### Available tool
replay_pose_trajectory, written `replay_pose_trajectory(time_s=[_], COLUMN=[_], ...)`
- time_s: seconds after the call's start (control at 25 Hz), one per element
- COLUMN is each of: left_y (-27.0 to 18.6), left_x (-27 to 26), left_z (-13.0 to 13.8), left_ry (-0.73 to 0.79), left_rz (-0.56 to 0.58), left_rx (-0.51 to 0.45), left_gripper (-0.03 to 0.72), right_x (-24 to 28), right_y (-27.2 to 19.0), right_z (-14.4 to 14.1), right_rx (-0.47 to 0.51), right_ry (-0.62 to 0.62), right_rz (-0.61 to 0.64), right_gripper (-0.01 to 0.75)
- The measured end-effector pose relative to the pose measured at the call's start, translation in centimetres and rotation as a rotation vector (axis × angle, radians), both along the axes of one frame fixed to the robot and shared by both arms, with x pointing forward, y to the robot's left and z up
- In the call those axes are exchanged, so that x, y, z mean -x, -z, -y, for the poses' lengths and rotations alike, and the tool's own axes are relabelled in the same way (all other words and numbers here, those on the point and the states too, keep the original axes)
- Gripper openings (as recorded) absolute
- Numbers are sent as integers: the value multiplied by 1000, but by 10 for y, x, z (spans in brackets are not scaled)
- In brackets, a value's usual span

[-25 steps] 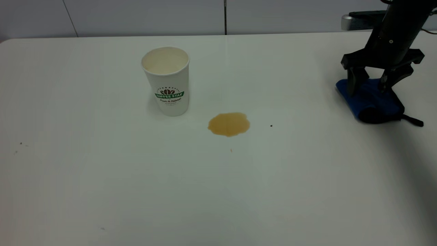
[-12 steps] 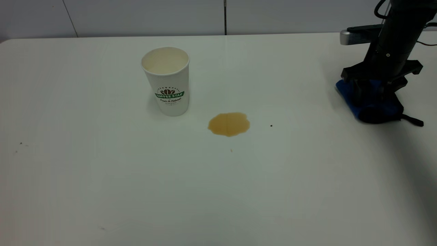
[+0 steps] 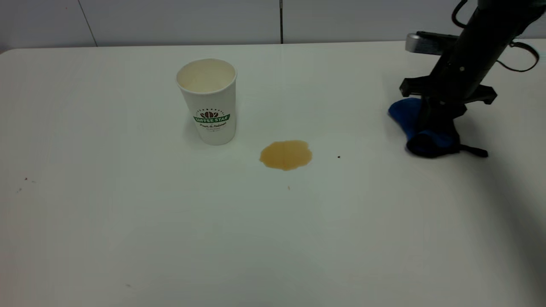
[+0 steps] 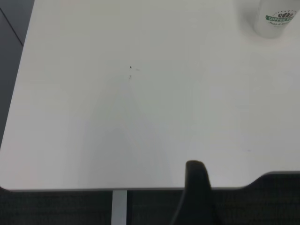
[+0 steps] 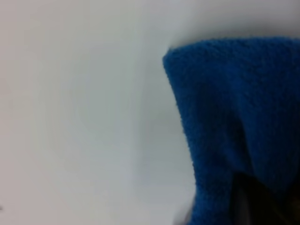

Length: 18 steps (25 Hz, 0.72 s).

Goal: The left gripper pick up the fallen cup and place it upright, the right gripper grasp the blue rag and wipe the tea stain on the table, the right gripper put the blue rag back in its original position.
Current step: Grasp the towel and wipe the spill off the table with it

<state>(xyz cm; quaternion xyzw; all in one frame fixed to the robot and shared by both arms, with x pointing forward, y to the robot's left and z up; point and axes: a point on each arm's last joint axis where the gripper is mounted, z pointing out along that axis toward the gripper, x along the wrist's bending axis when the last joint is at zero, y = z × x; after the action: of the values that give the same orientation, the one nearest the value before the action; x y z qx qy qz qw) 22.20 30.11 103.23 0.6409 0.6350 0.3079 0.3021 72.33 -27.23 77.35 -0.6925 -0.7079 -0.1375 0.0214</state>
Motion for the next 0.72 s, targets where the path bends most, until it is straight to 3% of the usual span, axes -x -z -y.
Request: replay_pose_trajectory(time_s=[0.44,0.72], left_y=[0,0], left_x=[0,0], left_z=[0,0], left_ry=[0,0], left_rz=[0,0], left_rx=[0,0], left_gripper=[587,587], right_x=[24,53], right_y=[-1,-1], right_z=[-145,-215], right_rx=[-61,-72], right_ry=[-189,-275], right_rz=[-1,16], right_gripper=[67,67])
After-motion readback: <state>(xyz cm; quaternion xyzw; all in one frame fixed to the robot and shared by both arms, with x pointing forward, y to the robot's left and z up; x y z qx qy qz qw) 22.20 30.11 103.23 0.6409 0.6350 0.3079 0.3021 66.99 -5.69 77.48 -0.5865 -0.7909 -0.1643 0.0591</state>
